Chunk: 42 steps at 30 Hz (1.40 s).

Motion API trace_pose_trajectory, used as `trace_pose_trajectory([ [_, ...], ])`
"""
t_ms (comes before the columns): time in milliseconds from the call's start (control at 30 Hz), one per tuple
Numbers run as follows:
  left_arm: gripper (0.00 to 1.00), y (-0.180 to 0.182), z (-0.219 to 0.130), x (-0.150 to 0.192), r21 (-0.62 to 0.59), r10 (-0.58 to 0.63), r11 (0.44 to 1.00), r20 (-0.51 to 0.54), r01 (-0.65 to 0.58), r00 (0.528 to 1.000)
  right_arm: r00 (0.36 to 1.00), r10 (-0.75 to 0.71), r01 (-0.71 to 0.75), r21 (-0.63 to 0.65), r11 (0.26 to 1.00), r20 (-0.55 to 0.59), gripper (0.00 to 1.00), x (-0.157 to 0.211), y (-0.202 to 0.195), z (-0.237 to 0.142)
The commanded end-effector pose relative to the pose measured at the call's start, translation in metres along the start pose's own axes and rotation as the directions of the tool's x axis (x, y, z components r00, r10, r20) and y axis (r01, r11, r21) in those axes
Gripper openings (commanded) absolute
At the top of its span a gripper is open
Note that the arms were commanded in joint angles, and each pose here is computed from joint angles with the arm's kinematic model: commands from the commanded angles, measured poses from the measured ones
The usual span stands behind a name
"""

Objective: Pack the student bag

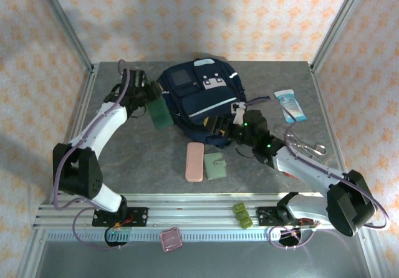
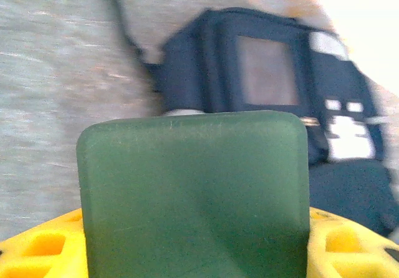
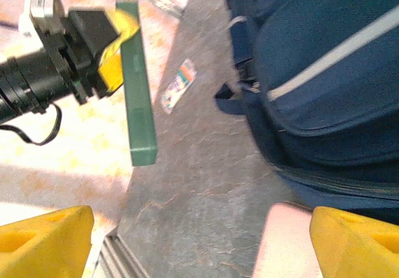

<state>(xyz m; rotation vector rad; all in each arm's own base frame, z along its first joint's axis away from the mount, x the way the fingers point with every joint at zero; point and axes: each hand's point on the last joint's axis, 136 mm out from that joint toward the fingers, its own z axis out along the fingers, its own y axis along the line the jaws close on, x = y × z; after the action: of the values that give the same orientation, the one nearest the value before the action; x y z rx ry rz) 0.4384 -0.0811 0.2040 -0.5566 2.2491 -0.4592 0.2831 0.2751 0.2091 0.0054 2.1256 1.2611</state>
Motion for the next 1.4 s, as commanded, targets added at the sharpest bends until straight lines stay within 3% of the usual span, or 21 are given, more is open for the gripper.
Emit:
trace_pose_trajectory([
  [0,0.45,-0.039,-0.006,0.021,0.138,-0.131,0.981,-0.025,0.133,0.991,0.996,-0.083,0.087,-0.139,0.987,0.033,0.89,-0.007,0.046,0.010],
  [133,0.45,-0.083,-0.020,0.037,0.235,-0.147,0.960,-0.041,0.152,0.988,0.996,-0.082,0.087,-0.146,0.985,0.039,0.88,-0.004,0.059,0.025],
  [333,0.45,-0.128,-0.041,0.054,0.348,-0.139,0.924,-0.082,0.159,0.987,0.997,-0.043,0.044,-0.008,0.999,0.064,0.84,-0.010,0.032,0.045],
  [367,0.45,-0.132,-0.044,0.057,0.360,-0.135,0.919,-0.091,0.160,0.987,0.997,-0.040,0.041,-0.002,0.999,0.060,0.80,-0.009,0.030,0.047],
  [433,0.49,-0.138,-0.048,0.060,0.381,-0.129,0.910,-0.109,0.162,0.986,0.998,-0.041,0.041,0.003,0.999,0.047,0.61,-0.008,0.030,0.051],
  [500,0.68,-0.141,-0.052,0.061,0.393,-0.124,0.906,-0.109,0.157,0.986,0.998,-0.035,0.035,0.008,0.999,0.050,0.37,-0.009,0.029,0.050],
  [567,0.84,-0.139,-0.053,0.057,0.394,-0.103,0.910,-0.080,0.127,0.991,0.997,-0.033,0.031,0.029,0.999,0.072,0.29,-0.011,0.025,0.044],
  [667,0.99,-0.141,-0.060,0.054,0.417,-0.053,0.907,-0.038,0.064,0.998,0.994,-0.006,-0.001,0.067,0.998,0.113,0.27,-0.017,0.011,0.026],
  [800,0.98,-0.132,-0.055,0.055,0.384,0.059,0.921,0.021,-0.063,0.998,0.983,0.046,-0.069,0.127,0.990,0.177,0.27,-0.029,-0.021,-0.011],
  [900,0.91,-0.122,-0.037,0.068,0.332,0.177,0.928,0.010,-0.170,0.984,0.966,0.069,-0.116,0.176,0.978,0.249,0.27,-0.041,-0.042,-0.045],
  [967,0.86,-0.114,-0.020,0.083,0.272,0.293,0.921,-0.013,-0.279,0.956,0.951,0.077,-0.147,0.219,0.965,0.299,0.28,-0.050,-0.056,-0.068],
  [1067,0.77,-0.112,0.005,0.113,0.157,0.499,0.860,-0.058,-0.485,0.865,0.924,0.084,-0.193,0.266,0.944,0.374,0.29,-0.063,-0.075,-0.100],
  [1200,0.76,-0.120,0.034,0.155,0.075,0.690,0.723,-0.134,-0.687,0.711,0.892,0.101,-0.255,0.306,0.917,0.440,0.29,-0.072,-0.094,-0.124],
  [1267,0.79,-0.122,0.044,0.167,-0.024,0.774,0.618,-0.153,-0.786,0.614,0.887,0.118,-0.273,0.300,0.914,0.446,0.29,-0.071,-0.099,-0.126],
  [1367,0.85,-0.118,0.063,0.182,-0.120,0.838,0.497,-0.190,-0.859,0.511,0.886,0.135,-0.282,0.285,0.916,0.443,0.29,-0.068,-0.101,-0.124],
])
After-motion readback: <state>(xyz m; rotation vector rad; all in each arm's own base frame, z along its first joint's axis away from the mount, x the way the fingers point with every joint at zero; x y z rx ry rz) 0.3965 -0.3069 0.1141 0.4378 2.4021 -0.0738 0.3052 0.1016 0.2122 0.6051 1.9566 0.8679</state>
